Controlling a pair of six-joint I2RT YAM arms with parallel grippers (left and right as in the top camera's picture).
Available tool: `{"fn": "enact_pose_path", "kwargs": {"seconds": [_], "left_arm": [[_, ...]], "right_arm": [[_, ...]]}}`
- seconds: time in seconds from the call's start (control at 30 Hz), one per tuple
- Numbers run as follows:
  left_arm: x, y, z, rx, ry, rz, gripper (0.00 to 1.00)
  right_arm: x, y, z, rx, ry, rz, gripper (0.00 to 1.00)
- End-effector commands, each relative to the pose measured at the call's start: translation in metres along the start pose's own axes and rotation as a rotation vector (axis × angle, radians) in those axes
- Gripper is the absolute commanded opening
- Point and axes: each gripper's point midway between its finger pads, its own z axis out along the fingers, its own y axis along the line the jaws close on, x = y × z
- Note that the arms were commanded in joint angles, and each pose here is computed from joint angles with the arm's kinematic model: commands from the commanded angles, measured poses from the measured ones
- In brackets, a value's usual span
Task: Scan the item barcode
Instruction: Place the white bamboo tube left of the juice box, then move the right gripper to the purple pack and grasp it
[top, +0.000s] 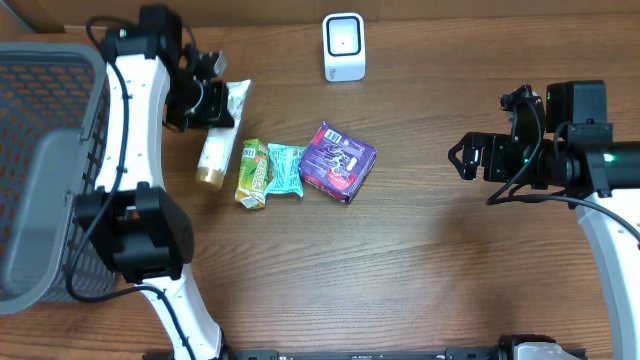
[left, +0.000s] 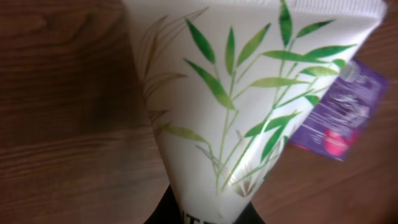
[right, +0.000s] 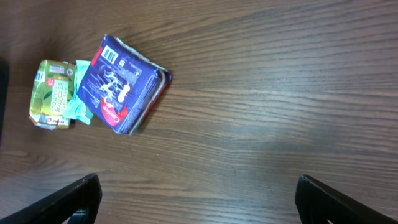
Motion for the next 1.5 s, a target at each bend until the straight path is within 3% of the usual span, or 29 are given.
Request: {"fn": "enact_pose_path", "kwargs": {"seconds": [0.0,0.2,0.47,0.53,0.57,0.67,0.73,0.9,1.03,1.27,1.47], "left_arm": [[0.016,0.013,0.038,0.003,0.048,-0.006,0.04],[0.035,0.008,0.086,0.094,0.077,-0.017,0.04],[0.042,-0.059,0.104,0.496,0.039,-0.015,0.05],[0.041,-0.07,0.102,0.553,0.034,-0.008,0.11],[0.042,-0.074,0.102,0.561,0.036,-0.003,0.19],[0.044,-0.081,0.104,0.562,0.046,0.011,0.69],[0.044,-0.081,0.104,0.563,0.046,0.012,0.77],[0.03,-0.073,0.086,0.557,0.013,-0.007,0.83],[0.002,-0.067,0.034,0.496,-0.079,0.026,1.0],[-0.026,-0.061,-0.066,0.223,-0.318,0.103,1.0],[-0.025,-0.055,-0.126,0.072,-0.484,0.083,0.99]], "right_arm": [[0.001,-0.001,0.001,0.006,-0.001,0.002,1.0],[0.001,-0.001,0.001,0.006,0.002,0.003,1.0],[0.0,-0.001,0.001,0.005,-0.005,0.001,1.0],[-0.001,-0.001,0.001,0.005,-0.006,0.0,1.0],[-0.001,-0.001,0.001,0.005,-0.006,0.0,1.0],[0.0,-0.001,0.001,0.005,-0.005,0.001,1.0],[0.0,-0.001,0.001,0.005,-0.005,0.001,1.0],[0.0,0.001,0.001,-0.008,-0.005,0.046,1.0],[-0.004,0.009,0.001,-0.048,-0.013,0.119,1.0],[-0.005,0.002,0.011,0.064,-0.028,0.414,0.95],[0.031,-0.002,0.057,0.151,0.07,0.744,0.95]]}}
